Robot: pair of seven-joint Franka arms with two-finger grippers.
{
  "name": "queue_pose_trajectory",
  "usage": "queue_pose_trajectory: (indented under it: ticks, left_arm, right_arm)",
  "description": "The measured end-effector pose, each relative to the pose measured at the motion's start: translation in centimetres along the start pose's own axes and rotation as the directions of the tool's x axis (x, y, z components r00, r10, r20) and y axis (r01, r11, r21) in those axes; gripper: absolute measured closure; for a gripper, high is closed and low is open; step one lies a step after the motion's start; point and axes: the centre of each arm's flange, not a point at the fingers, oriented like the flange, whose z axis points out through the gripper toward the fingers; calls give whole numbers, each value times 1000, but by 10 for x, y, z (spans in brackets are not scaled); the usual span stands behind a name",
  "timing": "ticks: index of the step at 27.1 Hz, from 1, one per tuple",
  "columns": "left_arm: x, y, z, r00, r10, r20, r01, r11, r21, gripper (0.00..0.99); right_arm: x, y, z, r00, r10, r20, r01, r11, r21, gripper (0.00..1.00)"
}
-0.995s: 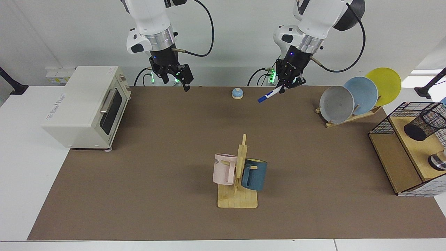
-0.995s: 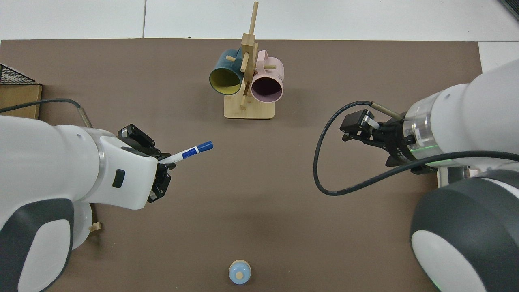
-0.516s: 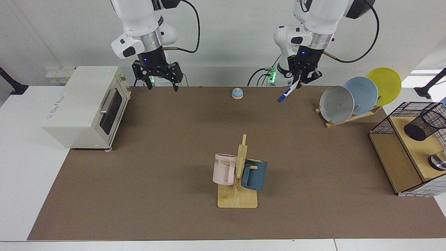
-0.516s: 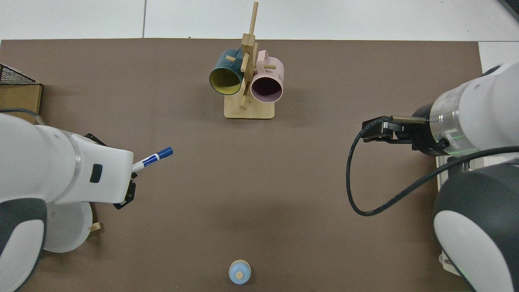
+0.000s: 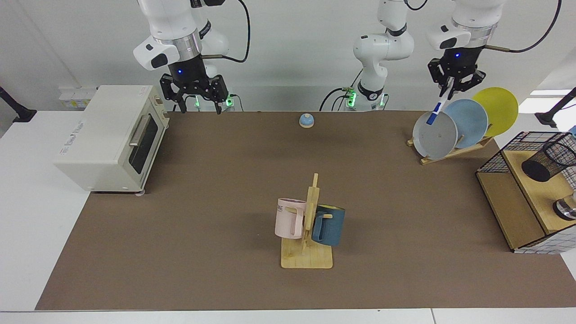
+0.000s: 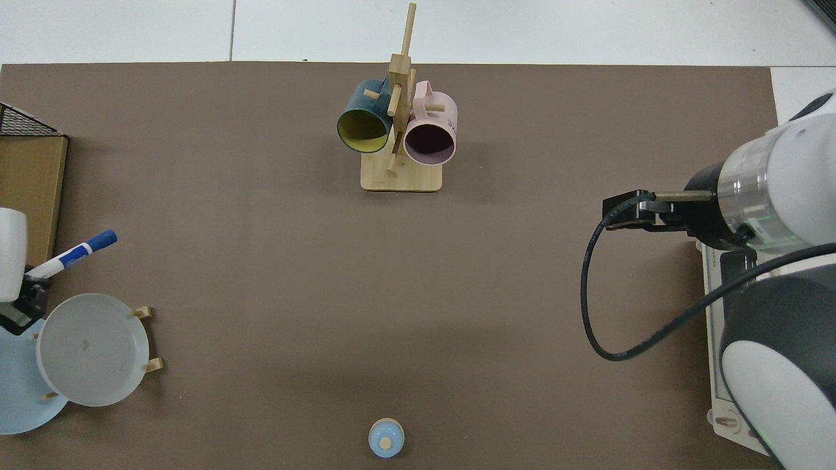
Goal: Put markers into pen holder
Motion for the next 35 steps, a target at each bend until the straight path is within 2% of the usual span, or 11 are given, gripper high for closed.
queue_pose_trajectory:
  ticks: [7,15,21,27,35]
  left_arm:
    - [-12,-47,-4,983,111,145,-123,989,79,815]
    - [-39,-97,0,924,210,318,-261,957,126,815]
    - [-63,-151,14,867,314,388,-387,913,126,815]
    - [-78,-209,49,816,378,437,-471,874,123,815]
    - [-77,-258,101,749,422,512,-548,828,120,815]
  right_arm:
    - [-4,2,5,1000,0,16,0,1000,-8,0]
    - [-19,5,10,997,-1,75,3,1000,-28,0]
    - [-26,6,13,996,-1,85,3,999,-33,0]
    - [-26,11,14,996,7,88,-4,999,-35,0]
    - [-26,13,13,996,11,87,-8,999,-35,0]
